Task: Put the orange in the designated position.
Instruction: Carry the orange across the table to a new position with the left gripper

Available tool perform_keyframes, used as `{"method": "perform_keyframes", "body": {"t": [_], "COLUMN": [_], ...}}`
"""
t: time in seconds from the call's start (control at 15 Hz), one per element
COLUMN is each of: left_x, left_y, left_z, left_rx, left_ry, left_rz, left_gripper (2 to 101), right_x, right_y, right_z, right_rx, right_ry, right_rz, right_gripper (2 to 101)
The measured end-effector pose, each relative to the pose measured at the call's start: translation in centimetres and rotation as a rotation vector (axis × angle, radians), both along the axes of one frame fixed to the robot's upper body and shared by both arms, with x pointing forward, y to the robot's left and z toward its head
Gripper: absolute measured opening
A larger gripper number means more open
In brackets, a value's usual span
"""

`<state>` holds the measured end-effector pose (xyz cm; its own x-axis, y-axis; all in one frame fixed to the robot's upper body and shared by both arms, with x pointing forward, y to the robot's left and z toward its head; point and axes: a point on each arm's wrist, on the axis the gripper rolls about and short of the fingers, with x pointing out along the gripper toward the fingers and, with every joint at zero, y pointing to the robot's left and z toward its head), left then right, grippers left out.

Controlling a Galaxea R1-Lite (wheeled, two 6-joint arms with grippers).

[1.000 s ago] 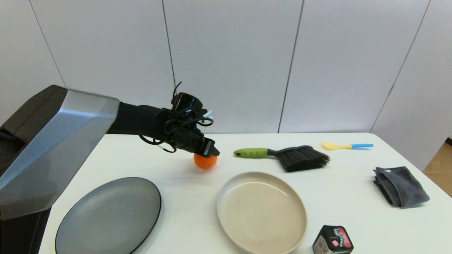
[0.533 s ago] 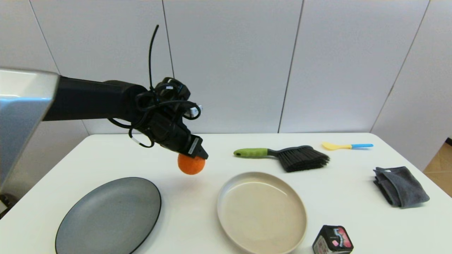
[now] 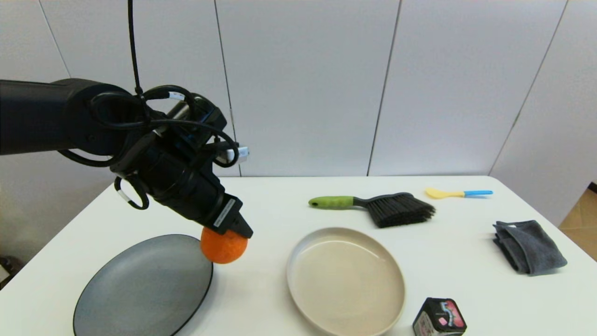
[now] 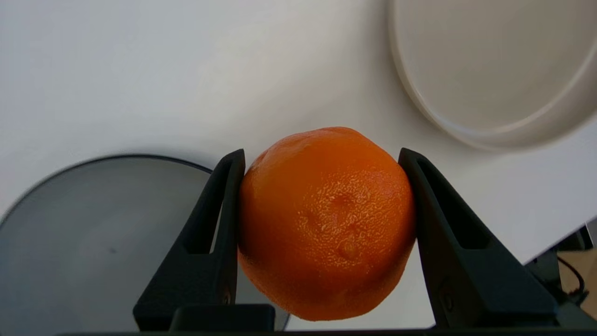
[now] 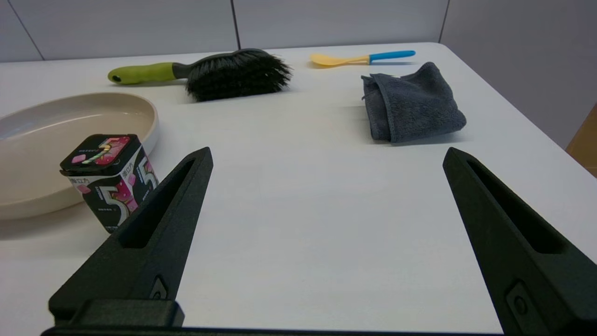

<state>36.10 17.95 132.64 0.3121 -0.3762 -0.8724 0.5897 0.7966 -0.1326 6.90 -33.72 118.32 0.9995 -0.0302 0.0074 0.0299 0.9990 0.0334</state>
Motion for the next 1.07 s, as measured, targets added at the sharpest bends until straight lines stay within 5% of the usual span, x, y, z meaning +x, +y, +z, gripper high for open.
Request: {"method": "perform_keyframes", "body": {"t": [1.07], "left_x": [-0.1], "left_y": [-4.0], "left_z": [-6.6], "left_rx": [0.02], "left_ry": [0.024], "left_rz": [-0.098], "left_gripper": [60.4], "right_x": [0.0], "right_y": [0.0], "right_z": [0.0], "right_rx": [0.0], "right_ry": [0.0], "right_rz": [0.0], "right_gripper": [98.0]}}
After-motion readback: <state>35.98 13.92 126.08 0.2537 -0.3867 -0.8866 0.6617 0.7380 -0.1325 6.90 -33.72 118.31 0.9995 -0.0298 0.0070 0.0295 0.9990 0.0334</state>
